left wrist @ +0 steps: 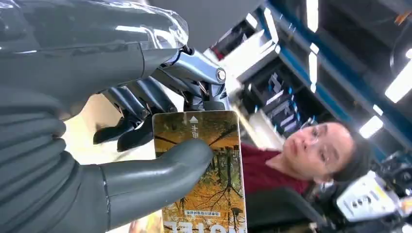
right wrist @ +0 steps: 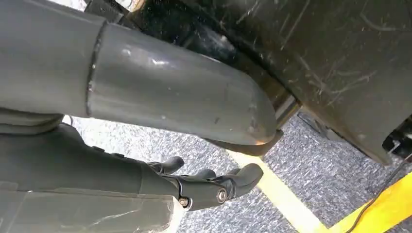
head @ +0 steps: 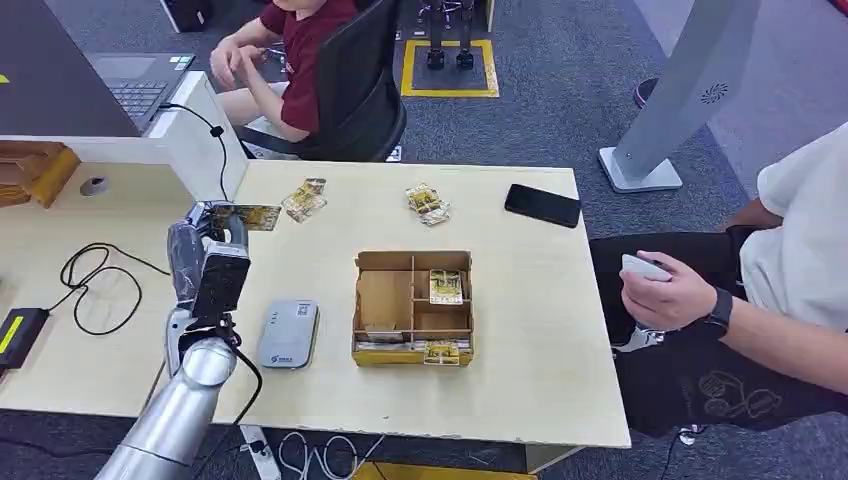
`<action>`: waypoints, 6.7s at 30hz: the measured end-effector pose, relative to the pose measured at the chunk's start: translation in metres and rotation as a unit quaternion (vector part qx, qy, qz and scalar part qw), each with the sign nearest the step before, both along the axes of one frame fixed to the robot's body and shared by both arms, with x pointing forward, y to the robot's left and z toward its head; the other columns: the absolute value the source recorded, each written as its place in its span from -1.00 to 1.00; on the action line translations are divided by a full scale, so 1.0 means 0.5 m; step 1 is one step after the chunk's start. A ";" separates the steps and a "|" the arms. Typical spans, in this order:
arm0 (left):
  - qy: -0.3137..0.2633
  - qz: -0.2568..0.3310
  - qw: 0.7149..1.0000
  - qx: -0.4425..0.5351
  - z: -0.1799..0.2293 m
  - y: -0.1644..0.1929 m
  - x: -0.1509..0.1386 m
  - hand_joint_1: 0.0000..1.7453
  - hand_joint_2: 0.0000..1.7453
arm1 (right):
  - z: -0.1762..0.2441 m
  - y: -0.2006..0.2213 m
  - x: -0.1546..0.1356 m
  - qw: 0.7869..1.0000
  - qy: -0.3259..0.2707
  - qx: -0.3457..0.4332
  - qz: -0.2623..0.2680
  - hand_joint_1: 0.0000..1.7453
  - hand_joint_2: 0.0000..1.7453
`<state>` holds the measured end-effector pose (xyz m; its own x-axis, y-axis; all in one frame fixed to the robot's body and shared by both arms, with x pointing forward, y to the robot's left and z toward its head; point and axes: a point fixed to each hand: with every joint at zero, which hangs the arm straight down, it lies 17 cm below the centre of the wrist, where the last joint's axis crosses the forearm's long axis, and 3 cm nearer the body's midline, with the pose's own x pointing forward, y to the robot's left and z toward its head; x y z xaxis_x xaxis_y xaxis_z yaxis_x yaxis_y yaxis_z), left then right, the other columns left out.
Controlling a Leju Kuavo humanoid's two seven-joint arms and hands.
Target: Pass the card to the sensor for recognition and then transmit it.
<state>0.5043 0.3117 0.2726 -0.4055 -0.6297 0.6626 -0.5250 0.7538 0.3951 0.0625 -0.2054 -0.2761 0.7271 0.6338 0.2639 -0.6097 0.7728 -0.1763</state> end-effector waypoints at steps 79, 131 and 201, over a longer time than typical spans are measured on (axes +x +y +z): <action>-0.054 -0.220 0.902 0.369 -0.168 -0.374 -0.382 -1.00 1.00 | 0.001 -0.004 -0.005 0.999 -0.013 0.003 -0.035 -1.00 -1.00; 0.081 -0.080 0.920 0.374 -0.287 -0.335 -0.186 -1.00 1.00 | 0.000 0.000 -0.009 1.000 -0.003 0.000 -0.018 -1.00 -1.00; 0.112 -0.126 0.926 0.338 -0.327 -0.421 -0.170 -1.00 1.00 | 0.002 0.008 0.000 1.000 -0.004 0.002 0.004 -1.00 -1.00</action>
<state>0.4193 0.1013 0.1092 -0.4970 -0.8349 0.2367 -0.2140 0.3822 0.8990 0.0622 -0.2013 -0.2753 0.7193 0.6389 0.2727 -0.6151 0.7682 -0.1772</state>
